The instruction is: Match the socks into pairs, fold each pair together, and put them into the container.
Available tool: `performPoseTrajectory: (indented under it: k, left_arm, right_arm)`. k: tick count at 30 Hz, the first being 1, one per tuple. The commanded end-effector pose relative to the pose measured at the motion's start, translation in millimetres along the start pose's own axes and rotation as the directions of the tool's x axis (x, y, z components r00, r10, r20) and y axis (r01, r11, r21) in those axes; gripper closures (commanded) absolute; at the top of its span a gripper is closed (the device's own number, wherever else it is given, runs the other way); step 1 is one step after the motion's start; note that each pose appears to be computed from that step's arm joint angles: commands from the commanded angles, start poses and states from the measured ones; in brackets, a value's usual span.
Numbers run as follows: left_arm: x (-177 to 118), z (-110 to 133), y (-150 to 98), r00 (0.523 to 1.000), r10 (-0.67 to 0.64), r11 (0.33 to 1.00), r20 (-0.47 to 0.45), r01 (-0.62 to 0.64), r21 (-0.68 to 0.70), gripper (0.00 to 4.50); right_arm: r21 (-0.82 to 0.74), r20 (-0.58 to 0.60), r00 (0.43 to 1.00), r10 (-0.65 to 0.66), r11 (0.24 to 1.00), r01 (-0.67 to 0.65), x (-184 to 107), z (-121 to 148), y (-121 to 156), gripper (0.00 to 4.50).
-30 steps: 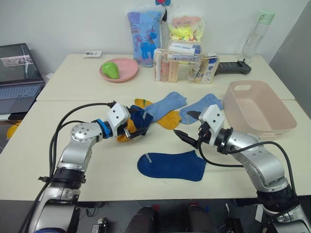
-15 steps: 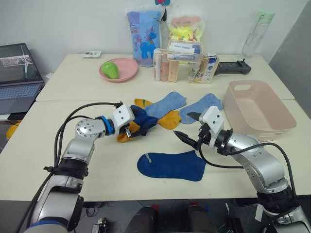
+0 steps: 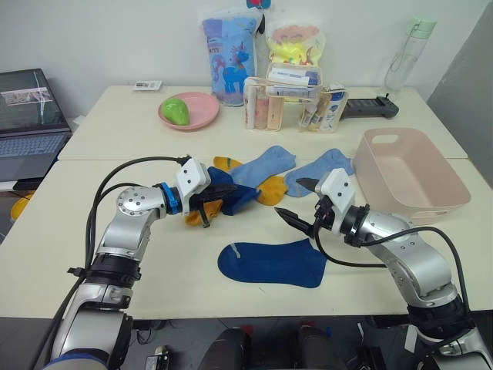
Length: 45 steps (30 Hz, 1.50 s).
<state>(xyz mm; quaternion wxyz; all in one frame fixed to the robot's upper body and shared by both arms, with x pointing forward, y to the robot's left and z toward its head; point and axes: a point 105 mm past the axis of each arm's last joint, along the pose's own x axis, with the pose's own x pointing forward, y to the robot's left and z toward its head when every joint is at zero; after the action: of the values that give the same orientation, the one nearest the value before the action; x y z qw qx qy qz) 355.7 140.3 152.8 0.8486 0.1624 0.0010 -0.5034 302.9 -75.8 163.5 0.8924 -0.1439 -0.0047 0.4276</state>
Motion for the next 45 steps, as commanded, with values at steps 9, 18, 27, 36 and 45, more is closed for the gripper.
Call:
performPoseTrajectory:
  k: [9,18,27,36,45]
  left_arm:
    - [16.7,58.8,-17.7,0.988,-0.140,0.989,0.060,0.137,0.054,4.49]
    - [20.3,-8.3,-21.3,0.993,-0.034,0.987,-0.109,0.051,0.150,2.69]
    - [49.7,-31.2,-35.3,0.984,-0.018,0.971,-0.176,0.059,0.233,0.02]
    - [58.5,-43.1,-24.3,0.966,0.039,0.944,-0.255,0.048,0.328,0.40]
    - [44.3,-44.5,-9.5,0.962,0.064,0.946,-0.266,0.026,0.323,3.12]
  right_arm:
    - [-0.071,-0.008,0.996,-0.094,0.993,0.093,-23.4,2.6,-35.8,0.00]
    - [-0.048,0.002,0.997,-0.081,0.996,0.081,-18.3,1.1,-22.8,0.00]
    - [-0.044,-0.010,0.999,0.043,0.998,-0.043,-18.5,4.2,-3.0,0.00]
    - [-0.043,-0.027,0.998,0.055,0.997,-0.056,-19.2,1.1,3.9,0.00]
    - [-0.042,-0.030,0.999,0.034,0.998,-0.035,-21.7,-0.8,2.0,0.00]
